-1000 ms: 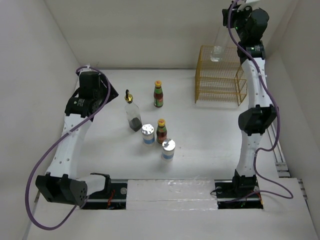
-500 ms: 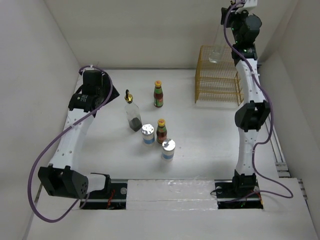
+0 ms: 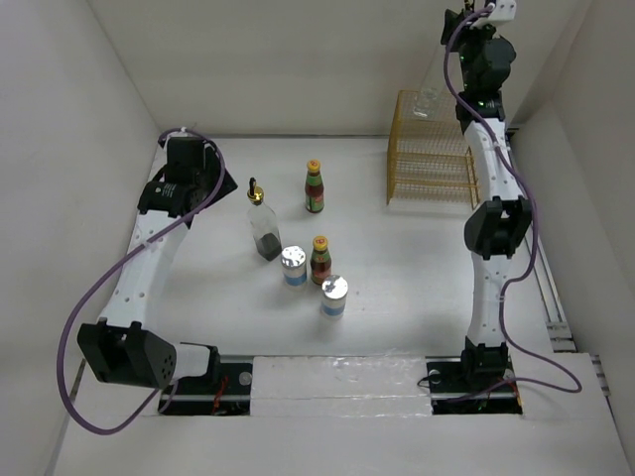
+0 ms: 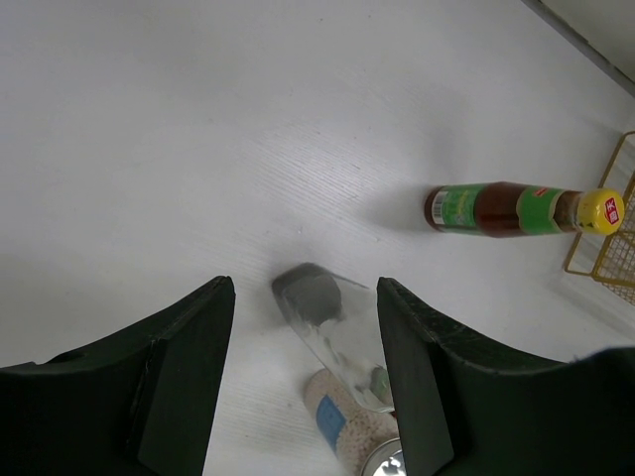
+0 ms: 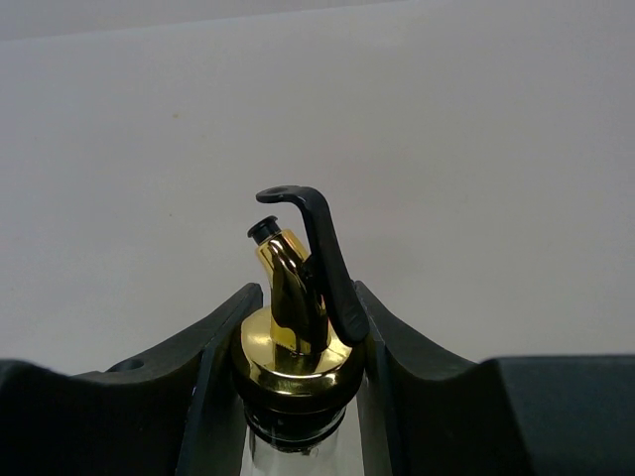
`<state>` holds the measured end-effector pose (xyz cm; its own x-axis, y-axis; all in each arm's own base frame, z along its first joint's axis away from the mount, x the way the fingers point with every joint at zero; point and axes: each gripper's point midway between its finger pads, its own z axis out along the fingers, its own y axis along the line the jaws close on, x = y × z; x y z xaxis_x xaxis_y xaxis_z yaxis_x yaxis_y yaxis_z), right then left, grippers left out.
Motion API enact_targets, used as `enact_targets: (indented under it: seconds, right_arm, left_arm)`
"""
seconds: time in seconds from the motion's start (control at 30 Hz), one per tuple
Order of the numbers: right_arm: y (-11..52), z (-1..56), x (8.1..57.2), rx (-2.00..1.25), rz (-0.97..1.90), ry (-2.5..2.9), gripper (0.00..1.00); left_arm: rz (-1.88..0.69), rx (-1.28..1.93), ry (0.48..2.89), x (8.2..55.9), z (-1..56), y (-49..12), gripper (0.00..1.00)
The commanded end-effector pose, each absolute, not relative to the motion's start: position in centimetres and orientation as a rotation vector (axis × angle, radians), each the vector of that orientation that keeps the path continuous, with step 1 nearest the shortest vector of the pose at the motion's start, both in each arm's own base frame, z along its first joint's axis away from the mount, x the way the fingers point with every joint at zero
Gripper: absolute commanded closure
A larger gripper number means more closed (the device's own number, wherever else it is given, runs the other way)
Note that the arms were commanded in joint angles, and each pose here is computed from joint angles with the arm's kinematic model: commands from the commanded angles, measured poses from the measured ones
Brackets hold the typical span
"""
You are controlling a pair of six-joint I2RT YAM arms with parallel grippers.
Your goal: Organize the condiment bottles
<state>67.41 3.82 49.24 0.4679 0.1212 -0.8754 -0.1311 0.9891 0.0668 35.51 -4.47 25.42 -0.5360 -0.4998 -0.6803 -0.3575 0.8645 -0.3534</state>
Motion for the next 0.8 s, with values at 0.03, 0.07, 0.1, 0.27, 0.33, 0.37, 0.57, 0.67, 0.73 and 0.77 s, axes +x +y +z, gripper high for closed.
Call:
enact_targets:
  seconds: [0.03,0.07,0.1,0.27,0.33,0.37,0.57,0.67,0.73,0.77]
  right_arm:
    - [3.5,55.5,63.9,-0.043,0.181,0.846,1.00]
    - [4.2,55.4,63.7,-0.075,0.196,0.854,1.00]
    - [4.5,54.9,63.8,-0.091,0.205,0.868,1.00]
    - [5.8,52.3,63.4,-0.185,0.213,0.960,1.00]
    - [5.9,51.6,63.1,-0.197,0.210,0.982,1.00]
    - [5.9,50.5,63.0,-0.201,0.202,1.014,1.00]
    - [5.9,47.1,62.5,-0.222,0.225,1.116,1.00]
    - [6.1,45.1,62.1,-0.220,0.216,1.182,1.00]
    - [7.0,44.2,61.4,-0.215,0.216,1.215,1.00]
    - [6.8,43.9,61.3,-0.215,0.198,1.229,1.00]
  left_arm:
    - [-0.199,-0.620,2.151,35.9,27.1,-4.1,0.45]
    - [-0.199,-0.620,2.151,35.9,27.1,-4.1,0.45]
    - [-0.200,-0.631,2.157,35.7,27.0,-4.1,0.45]
    - [-0.190,-0.635,2.155,35.8,26.7,-3.9,0.45]
    - [-0.218,-0.637,2.161,35.8,26.7,-4.3,0.45]
    - [-0.218,-0.638,2.161,35.8,26.5,-4.4,0.45]
    - [-0.253,-0.635,2.150,35.4,26.5,-4.7,0.45]
    - [-0.268,-0.629,2.142,35.3,26.7,-4.9,0.45]
    - [-0.272,-0.627,2.133,35.2,26.8,-4.9,0.45]
    - [-0.272,-0.627,2.133,35.2,26.8,-4.9,0.45]
